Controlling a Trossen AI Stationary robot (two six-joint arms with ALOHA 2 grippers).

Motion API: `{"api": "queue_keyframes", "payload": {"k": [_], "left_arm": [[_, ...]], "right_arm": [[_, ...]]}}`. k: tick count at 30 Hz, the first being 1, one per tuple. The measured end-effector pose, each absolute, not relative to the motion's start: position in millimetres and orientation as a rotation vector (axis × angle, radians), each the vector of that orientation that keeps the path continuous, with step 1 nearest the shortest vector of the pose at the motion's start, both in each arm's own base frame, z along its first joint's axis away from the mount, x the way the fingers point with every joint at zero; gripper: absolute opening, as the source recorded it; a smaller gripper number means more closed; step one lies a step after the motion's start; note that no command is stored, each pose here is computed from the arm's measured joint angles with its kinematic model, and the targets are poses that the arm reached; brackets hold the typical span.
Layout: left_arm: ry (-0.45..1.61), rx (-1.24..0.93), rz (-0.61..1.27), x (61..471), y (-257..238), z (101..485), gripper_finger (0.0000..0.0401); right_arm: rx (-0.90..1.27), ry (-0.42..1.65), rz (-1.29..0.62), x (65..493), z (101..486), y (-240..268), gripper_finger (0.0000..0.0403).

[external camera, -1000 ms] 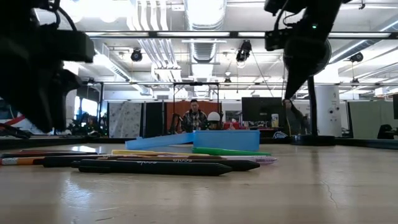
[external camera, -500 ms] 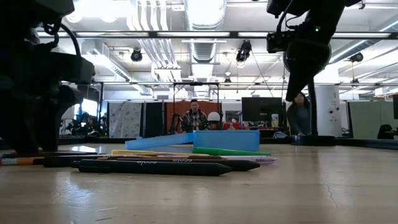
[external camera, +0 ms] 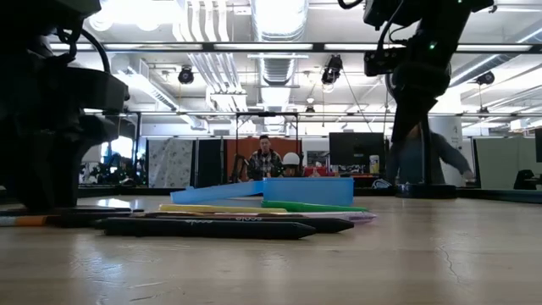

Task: Pick & place school supplies into a supply box
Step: Put the black scissors into the blue box

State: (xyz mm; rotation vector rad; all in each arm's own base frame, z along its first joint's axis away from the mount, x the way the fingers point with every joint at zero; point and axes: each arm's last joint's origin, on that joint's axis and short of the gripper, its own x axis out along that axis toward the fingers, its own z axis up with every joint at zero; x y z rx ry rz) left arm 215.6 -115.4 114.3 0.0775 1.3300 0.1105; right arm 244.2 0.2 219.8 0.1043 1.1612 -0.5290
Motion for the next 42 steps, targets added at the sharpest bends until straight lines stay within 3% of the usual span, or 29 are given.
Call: {"api": "queue_keyframes", "payload": {"k": [7, 16, 22, 27, 35, 42], "left_arm": [[1.327, 0.07, 0.128, 215.0, -114.8, 116.8, 0.0062], [1.301, -0.016, 0.238, 209.9, -109.0, 152.8, 0.0062], [1.241, -0.195, 0.301, 202.1, -103.9, 196.1, 0.0062], [1.071, -0.488, 0.34, 205.1, -88.9, 230.1, 0.0062], [0.691, -0.945, 0.476, 252.0, -23.3, 246.3, 0.0062], [0.589, -1.075, 0.547, 304.5, 30.5, 244.0, 0.0062]], "right_arm": [[0.116, 1.112, -0.627, 242.8, 222.2, -1.7, 0.0264], [0.164, 0.961, -0.811, 238.0, 233.0, -5.8, 0.0241], [0.334, 0.797, -0.918, 230.0, 247.1, -7.4, 0.0235], [0.596, 0.624, -1.017, 222.6, 257.4, -8.1, 0.0235], [0.815, 0.459, -1.1, 217.0, 264.5, -8.9, 0.0232], [0.849, 0.419, -1.147, 207.7, 268.3, -9.8, 0.0232]]}}
